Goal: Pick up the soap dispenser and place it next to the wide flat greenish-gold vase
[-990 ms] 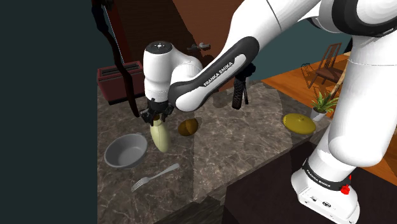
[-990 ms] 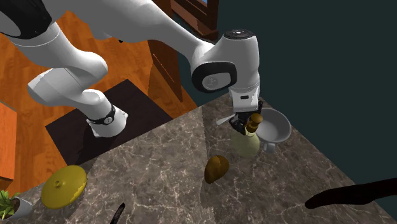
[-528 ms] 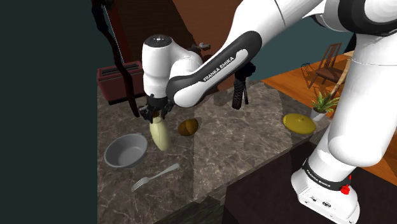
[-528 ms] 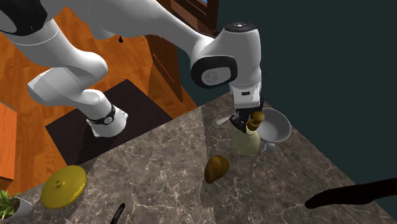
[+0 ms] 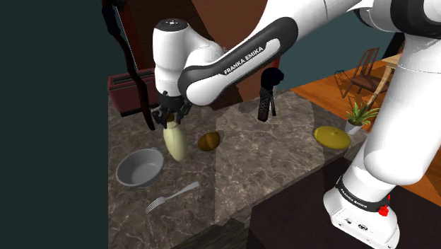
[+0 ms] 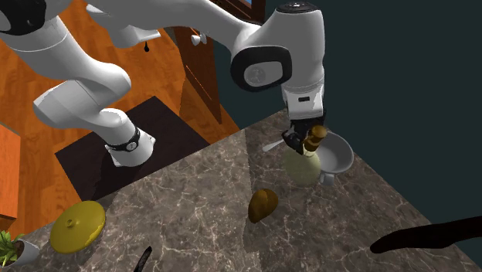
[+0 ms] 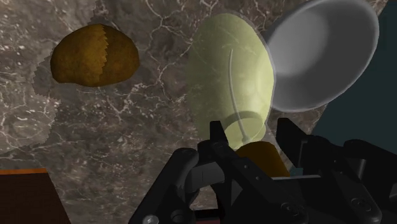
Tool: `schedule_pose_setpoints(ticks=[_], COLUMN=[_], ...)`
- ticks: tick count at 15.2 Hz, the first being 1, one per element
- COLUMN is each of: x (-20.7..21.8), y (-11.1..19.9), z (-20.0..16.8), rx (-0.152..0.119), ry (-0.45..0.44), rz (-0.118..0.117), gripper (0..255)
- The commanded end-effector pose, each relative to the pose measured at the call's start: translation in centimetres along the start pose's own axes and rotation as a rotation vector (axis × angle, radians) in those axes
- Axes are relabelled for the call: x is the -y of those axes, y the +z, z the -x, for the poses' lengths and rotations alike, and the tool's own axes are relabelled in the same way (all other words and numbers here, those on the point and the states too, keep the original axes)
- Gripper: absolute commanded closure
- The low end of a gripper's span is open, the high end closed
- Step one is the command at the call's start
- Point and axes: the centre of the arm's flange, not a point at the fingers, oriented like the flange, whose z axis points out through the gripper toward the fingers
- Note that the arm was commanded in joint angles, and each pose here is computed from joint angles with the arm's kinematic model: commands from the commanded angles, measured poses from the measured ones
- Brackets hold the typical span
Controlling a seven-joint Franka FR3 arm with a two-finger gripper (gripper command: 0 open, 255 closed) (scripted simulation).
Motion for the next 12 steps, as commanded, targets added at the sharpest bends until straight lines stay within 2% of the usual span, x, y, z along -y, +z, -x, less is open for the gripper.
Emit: schedule_pose_setpoints(ticks=[1, 12], x=[0.1, 0.7], y=[-1.0, -6.5], z=[-0.3, -2.1], rx=[0.0, 0.0], ry=[0.0, 0.0], rz=[0.0, 0.0], gripper=[255, 255])
